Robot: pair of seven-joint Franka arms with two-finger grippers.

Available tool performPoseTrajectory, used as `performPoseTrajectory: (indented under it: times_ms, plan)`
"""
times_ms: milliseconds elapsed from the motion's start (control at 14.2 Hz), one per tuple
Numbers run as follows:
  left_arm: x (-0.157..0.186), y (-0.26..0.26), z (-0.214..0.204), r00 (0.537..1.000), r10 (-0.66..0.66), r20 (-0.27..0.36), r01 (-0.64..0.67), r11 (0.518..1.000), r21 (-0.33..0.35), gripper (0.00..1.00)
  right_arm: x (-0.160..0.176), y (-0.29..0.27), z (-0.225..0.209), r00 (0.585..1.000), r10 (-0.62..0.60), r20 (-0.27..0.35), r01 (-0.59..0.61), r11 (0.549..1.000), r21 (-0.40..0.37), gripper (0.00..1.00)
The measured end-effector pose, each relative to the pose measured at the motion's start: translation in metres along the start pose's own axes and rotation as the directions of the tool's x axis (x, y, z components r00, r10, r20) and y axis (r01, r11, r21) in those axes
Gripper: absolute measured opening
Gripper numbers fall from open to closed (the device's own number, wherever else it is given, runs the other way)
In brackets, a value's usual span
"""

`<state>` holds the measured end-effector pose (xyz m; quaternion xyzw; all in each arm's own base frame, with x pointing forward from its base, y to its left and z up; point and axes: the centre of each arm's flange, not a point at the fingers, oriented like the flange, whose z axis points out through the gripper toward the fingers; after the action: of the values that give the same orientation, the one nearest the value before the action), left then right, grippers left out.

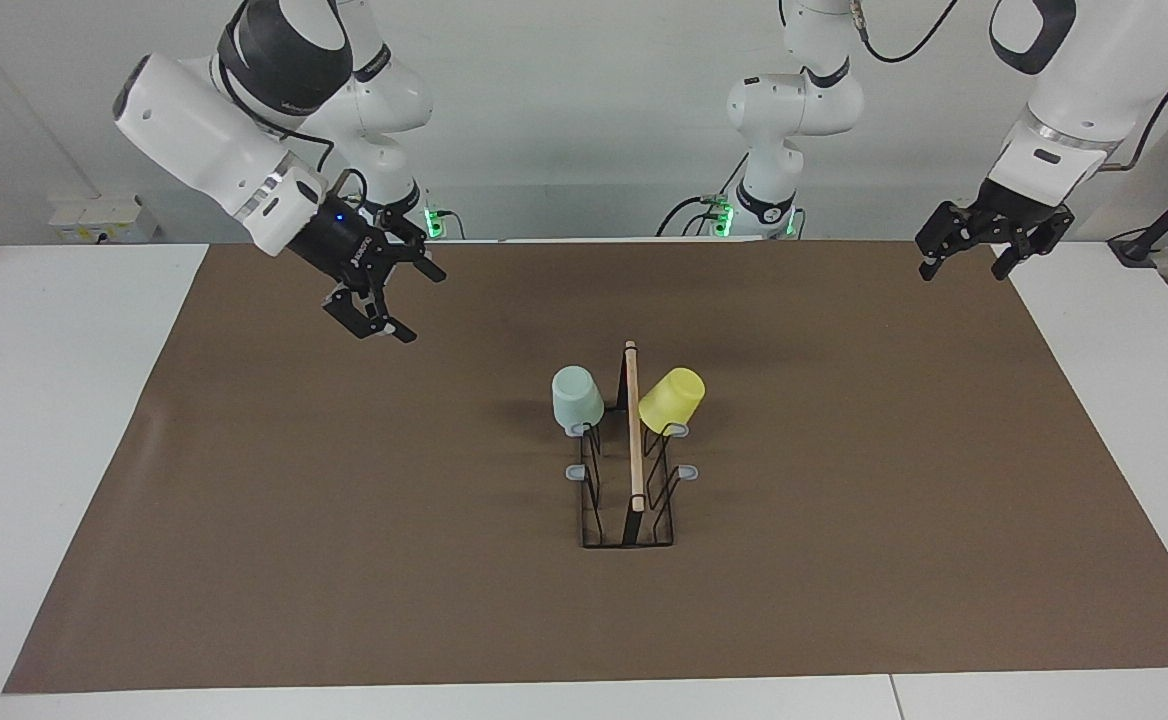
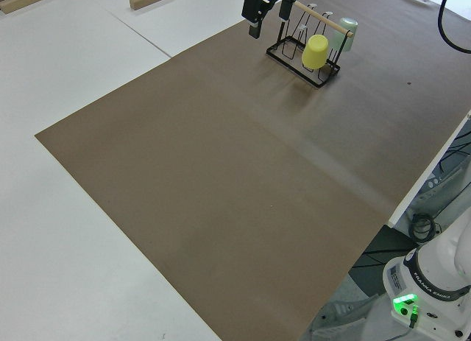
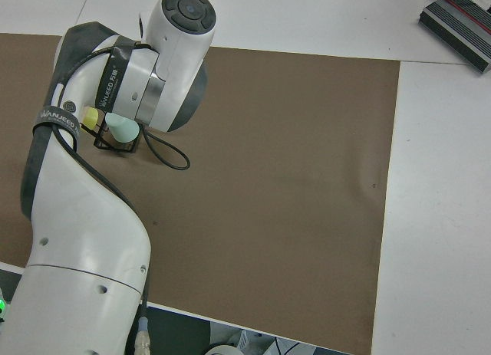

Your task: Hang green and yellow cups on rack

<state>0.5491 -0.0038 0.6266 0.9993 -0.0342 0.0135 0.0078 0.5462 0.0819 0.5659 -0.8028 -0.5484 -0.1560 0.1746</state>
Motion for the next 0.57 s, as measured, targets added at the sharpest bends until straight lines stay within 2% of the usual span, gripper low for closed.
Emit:
performPoseTrajectory:
  times_ms: [141, 283, 424, 565]
  plan:
    - [-0.001, 0.004, 0.001, 1.0, 0.007, 0.01, -0.007, 1.0, 0.0, 1.0, -0.006, -0.001, -0.008, 0.99, 0.047, 0.135, -0.044, 0.999, -0.024, 1.0]
    - [-0.001, 0.007, 0.001, 1.0, 0.013, 0.011, -0.013, 1.0, 0.0, 1.0, -0.015, -0.001, -0.011, 0.965, 0.108, 0.237, -0.097, 0.994, -0.056, 1.0]
    - [-0.001, 0.012, 0.001, 1.0, 0.021, 0.011, -0.021, 1.0, 0.0, 1.0, -0.03, 0.005, -0.017, 0.934, 0.21, 0.289, -0.186, 0.977, -0.109, 1.0]
    - [0.0, 0.015, 0.001, 1.0, 0.027, 0.012, -0.027, 1.0, 0.0, 1.0, -0.047, 0.011, -0.027, 0.893, 0.332, 0.306, -0.299, 0.943, -0.148, 1.0]
